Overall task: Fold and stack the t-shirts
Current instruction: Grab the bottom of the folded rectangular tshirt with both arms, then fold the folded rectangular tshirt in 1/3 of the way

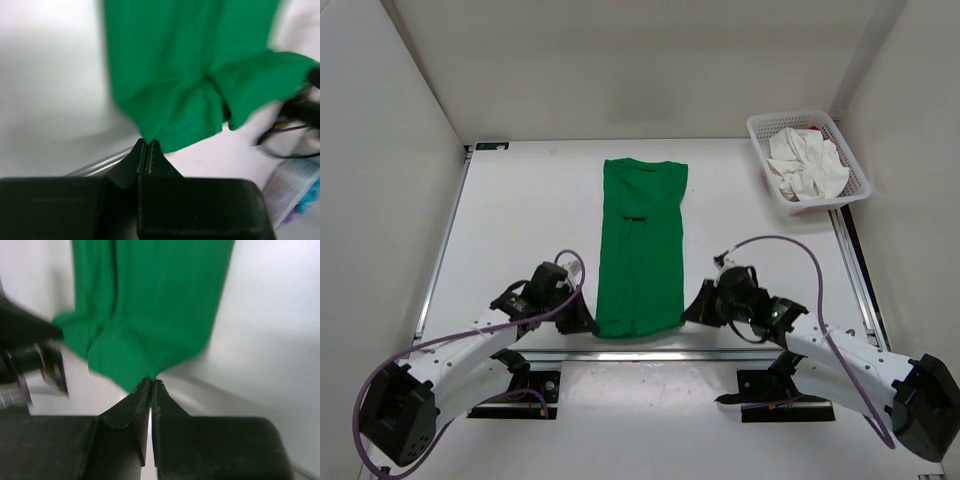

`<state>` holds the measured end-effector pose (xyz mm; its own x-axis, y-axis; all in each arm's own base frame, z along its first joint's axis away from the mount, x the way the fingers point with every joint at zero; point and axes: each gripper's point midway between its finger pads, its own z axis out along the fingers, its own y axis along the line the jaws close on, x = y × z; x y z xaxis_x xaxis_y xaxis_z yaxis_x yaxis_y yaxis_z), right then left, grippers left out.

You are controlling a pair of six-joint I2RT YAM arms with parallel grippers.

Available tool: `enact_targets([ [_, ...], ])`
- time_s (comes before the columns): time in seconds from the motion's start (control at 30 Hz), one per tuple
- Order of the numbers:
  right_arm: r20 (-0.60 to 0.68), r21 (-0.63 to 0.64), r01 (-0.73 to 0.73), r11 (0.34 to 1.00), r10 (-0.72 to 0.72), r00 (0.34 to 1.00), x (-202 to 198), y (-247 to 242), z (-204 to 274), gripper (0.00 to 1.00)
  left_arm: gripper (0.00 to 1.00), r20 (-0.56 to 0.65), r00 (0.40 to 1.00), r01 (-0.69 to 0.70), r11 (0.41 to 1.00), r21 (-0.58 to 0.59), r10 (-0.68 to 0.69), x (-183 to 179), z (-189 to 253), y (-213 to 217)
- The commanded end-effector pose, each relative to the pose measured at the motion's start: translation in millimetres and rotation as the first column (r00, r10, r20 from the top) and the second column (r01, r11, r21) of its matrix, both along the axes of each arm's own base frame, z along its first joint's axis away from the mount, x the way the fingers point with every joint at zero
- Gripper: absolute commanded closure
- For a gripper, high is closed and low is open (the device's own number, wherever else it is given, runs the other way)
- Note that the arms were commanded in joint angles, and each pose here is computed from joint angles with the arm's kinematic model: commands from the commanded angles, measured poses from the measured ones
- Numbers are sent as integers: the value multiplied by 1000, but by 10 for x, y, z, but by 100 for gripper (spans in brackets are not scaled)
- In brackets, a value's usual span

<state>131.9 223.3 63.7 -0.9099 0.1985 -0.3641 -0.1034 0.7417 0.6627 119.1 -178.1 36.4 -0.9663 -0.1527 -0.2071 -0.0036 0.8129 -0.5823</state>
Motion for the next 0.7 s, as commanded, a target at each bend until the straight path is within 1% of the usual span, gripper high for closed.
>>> enact_targets([
  [0.0,132,22,16,1000,-19,991,572,-22,446,100,100,165,985,-33,994,-105,50,607,649,-180],
  [0.03,145,9,23,1000,-24,989,732,-97,435,100,100,196,976,-68,989,-133,94,864,770,-187],
  [0.07,161,-6,37,999,-35,986,956,-158,465,100,100,193,976,-75,987,-146,103,1026,806,-227],
  [0.1,199,-4,14,1000,-13,980,1097,-126,598,100,100,163,979,-98,986,-133,119,1179,711,-209],
  [0.13,201,-15,45,999,-41,979,1333,-161,662,100,100,192,971,-118,984,-133,143,1390,807,-205],
  [0.17,182,-48,46,998,-37,983,1463,-201,552,99,100,198,970,-121,985,-126,145,1566,801,-246],
  [0.2,213,-55,56,997,-43,976,1646,-227,660,100,100,164,973,-143,983,-113,161,1658,692,-246],
  [0.23,187,-66,50,997,-36,982,1744,-218,578,100,100,199,962,-164,978,-126,187,1852,795,-250],
  [0.27,191,-67,52,996,-38,981,1922,-214,598,100,100,212,954,-191,974,-118,213,2049,812,-219],
  [0.3,189,-75,68,995,-53,981,2102,-230,595,100,100,210,948,-221,970,-98,238,2207,770,-178],
  [0.33,189,-80,63,995,-47,981,2162,-225,582,100,100,217,945,-229,969,-93,244,2299,767,-163],
  [0.37,192,-75,63,995,-48,980,2327,-217,620,100,100,213,939,-257,962,-89,270,2455,729,-112],
  [0.4,219,-68,67,995,-50,974,2471,-198,714,100,100,219,934,-269,960,-84,281,2601,724,-116],
  [0.43,205,-67,73,995,-58,977,2580,-202,703,100,100,214,935,-272,959,-73,282,2650,691,-107],
  [0.5,180,-88,80,993,-64,982,2774,-237,554,100,100,198,933,-297,954,-47,300,2892,574,-65],
  [0.53,193,-82,75,994,-58,979,2838,-229,621,100,100,199,931,-300,952,-52,305,2944,568,-58],
  [0.6,172,-85,79,993,-64,983,2973,-253,478,100,100,197,928,-315,948,-41,317,3098,476,-52],
  [0.63,176,-84,82,993,-66,982,3055,-276,505,100,100,183,933,-312,950,-20,310,3118,356,-59],
  [0.67,132,-104,76,992,-62,989,3063,-282,329,100,100,180,935,-307,952,-14,304,3168,355,-64],
])
